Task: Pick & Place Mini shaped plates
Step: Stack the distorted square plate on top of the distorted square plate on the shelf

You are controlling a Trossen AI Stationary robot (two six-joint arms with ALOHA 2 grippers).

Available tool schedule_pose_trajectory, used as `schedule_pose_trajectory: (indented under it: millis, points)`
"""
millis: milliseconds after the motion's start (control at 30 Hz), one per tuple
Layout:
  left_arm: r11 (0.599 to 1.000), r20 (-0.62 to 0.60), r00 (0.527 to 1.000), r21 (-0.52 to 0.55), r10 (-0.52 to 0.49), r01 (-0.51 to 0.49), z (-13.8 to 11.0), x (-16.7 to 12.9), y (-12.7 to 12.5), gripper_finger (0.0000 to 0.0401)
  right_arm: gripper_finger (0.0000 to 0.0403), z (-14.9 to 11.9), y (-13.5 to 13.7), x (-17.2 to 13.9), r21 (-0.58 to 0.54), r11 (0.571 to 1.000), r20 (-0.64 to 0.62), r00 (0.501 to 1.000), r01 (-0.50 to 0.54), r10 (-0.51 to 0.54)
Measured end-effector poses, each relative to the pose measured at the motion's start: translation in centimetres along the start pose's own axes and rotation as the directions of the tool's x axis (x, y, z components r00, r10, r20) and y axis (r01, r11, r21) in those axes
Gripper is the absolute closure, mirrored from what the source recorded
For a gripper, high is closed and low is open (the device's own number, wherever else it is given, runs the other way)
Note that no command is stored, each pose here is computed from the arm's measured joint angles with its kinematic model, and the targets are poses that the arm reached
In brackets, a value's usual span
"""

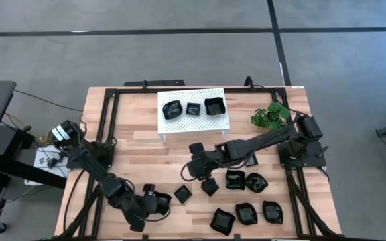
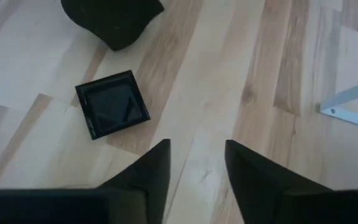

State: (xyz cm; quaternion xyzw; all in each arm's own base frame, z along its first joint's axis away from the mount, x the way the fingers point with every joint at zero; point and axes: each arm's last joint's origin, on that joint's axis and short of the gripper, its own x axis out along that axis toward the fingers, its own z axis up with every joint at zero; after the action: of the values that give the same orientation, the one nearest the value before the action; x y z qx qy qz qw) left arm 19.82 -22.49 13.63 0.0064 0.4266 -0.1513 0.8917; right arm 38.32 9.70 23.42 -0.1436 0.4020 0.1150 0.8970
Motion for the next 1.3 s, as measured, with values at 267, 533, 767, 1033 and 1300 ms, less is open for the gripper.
schedule_pose_trajectory:
  millis: [267,533,767,1033,1300]
  points:
    - [0.994,0.101,0.995,0.110,0.002,-0.013,2.7,-2.2,2.0,0.0393,0.0200,1.4,2.0,-0.3,-0.183,0.976,0.140,0.980,-0.115,0.142]
    - [0.971,0.197,0.980,0.240,-0.031,-0.017,5.5,-4.7,5.1,0.0393,0.0219,2.0,3.3,0.2,-0.286,0.953,0.189,0.968,-0.104,0.163]
    - [0.932,0.196,0.980,0.355,0.004,-0.075,6.3,-4.4,7.4,0.0394,0.0246,1.3,2.5,1.0,-0.227,0.965,0.150,0.974,-0.133,0.170]
    - [0.895,0.215,0.975,0.421,0.058,-0.146,6.7,-4.5,8.7,0.0394,0.0264,0.5,1.1,1.7,-0.166,0.969,0.096,0.975,-0.183,0.200]
    - [0.905,0.217,0.972,0.390,0.091,-0.172,7.0,-4.4,9.8,0.0394,0.0298,0.2,0.4,1.8,-0.177,0.968,0.079,0.978,-0.176,0.192]
